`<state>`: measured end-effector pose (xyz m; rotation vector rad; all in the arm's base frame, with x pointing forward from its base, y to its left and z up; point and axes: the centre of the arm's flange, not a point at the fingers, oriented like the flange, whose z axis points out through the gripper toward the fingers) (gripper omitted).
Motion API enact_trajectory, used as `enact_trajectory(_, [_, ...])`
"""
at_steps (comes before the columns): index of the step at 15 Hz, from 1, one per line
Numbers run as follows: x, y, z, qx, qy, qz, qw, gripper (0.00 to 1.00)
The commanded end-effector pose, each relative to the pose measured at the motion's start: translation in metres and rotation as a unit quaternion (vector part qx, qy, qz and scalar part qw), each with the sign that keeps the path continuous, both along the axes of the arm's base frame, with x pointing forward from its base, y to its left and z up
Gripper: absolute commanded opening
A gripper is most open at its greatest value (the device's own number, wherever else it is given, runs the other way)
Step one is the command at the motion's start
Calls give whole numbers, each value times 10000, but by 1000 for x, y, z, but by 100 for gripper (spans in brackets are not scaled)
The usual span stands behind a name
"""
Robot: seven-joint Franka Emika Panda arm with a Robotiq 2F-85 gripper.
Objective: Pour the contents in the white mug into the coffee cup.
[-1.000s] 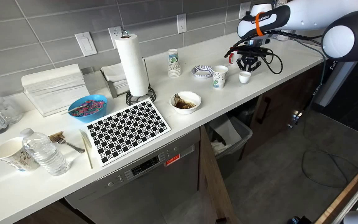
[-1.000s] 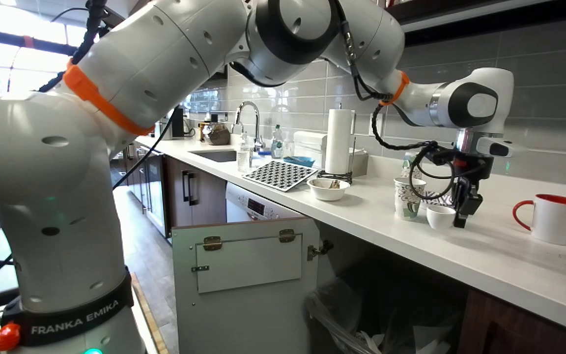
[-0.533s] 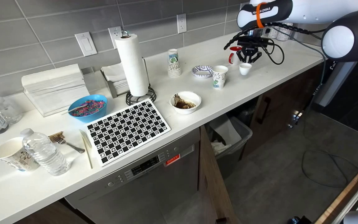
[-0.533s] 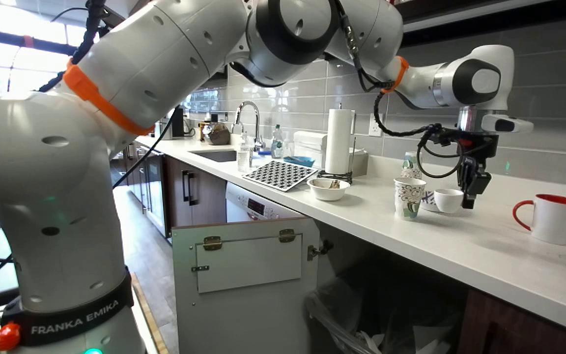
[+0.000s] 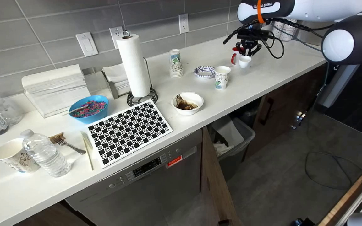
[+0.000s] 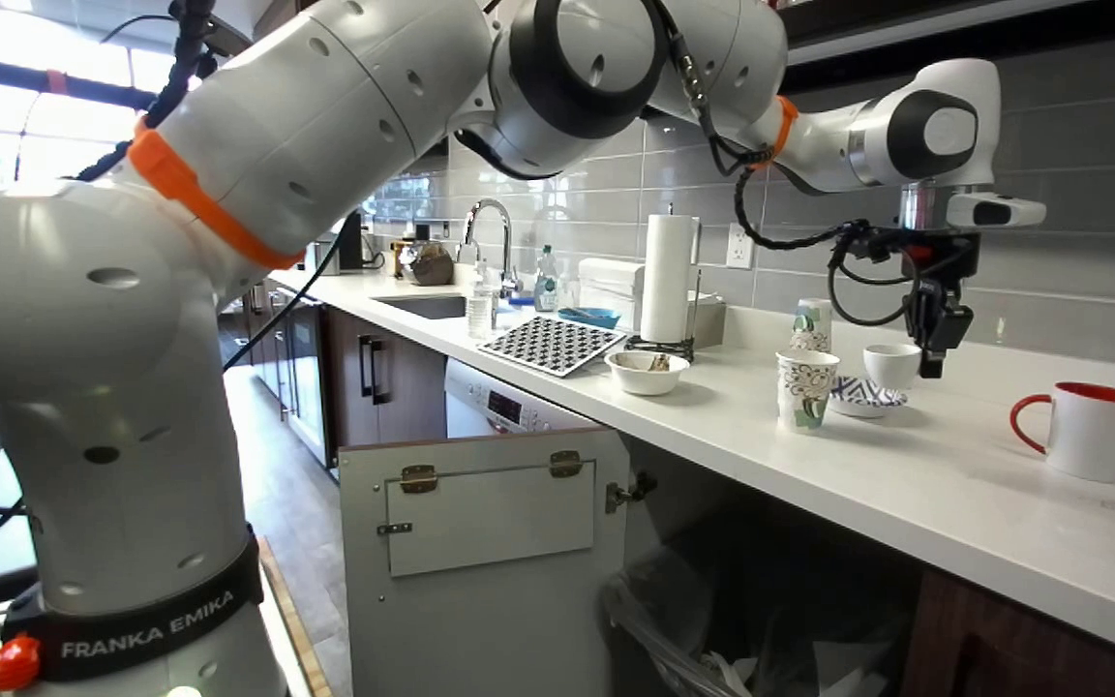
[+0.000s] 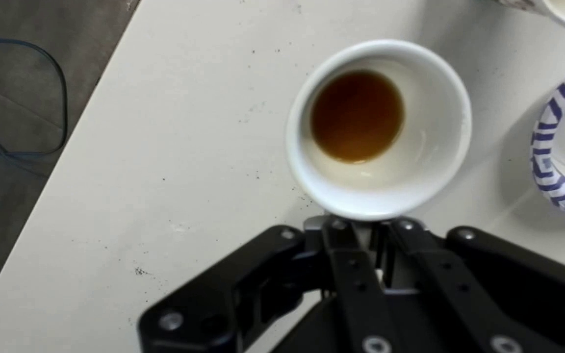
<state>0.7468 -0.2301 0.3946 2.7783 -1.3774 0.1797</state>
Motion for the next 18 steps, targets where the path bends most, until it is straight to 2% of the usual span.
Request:
enact_trajectory(1, [30,6,14,-23,-60,144,9999,3])
enact_trajectory(8, [49,33,31,12,-431,423,9982,3])
enact_trajectory(18, [57,78,47,360,-885,922,9912,3])
